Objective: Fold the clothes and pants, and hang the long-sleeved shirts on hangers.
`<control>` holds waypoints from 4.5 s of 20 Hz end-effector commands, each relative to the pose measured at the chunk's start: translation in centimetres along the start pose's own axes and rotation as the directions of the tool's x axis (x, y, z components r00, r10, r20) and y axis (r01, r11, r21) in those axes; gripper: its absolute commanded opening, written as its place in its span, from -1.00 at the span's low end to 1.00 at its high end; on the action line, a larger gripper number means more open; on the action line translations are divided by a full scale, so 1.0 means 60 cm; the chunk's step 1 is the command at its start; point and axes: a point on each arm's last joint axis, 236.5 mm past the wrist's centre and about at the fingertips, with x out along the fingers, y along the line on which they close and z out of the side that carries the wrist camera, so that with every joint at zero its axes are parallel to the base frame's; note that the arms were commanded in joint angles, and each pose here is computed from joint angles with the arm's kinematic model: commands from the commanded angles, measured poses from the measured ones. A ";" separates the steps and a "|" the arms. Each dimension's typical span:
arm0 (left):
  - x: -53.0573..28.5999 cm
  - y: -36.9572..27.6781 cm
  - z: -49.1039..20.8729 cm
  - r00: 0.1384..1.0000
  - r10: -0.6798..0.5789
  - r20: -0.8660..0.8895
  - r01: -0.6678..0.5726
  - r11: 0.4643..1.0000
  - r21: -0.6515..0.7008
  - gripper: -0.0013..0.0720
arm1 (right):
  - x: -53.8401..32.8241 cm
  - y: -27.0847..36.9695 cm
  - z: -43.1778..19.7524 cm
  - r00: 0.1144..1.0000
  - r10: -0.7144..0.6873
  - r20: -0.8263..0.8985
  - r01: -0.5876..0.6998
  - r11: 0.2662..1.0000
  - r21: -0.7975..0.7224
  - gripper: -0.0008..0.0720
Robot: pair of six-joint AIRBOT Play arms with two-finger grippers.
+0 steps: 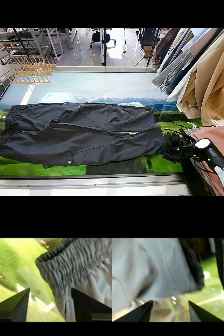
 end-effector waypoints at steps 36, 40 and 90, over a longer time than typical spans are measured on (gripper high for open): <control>-0.083 0.017 0.008 0.999 0.048 0.006 -0.048 0.967 0.249 0.29 | -0.073 -0.007 -0.075 0.982 -0.173 -0.082 0.138 0.936 -0.324 0.31; -0.083 0.014 0.008 0.999 0.040 0.007 -0.040 0.988 0.151 0.29 | -0.032 0.052 0.011 0.998 0.015 0.061 0.001 0.966 -0.260 0.44; -0.114 0.119 0.037 0.964 -0.101 0.246 0.167 0.950 -0.264 0.36 | -0.039 0.002 -0.147 0.941 -0.064 -0.333 0.057 0.998 -0.032 0.46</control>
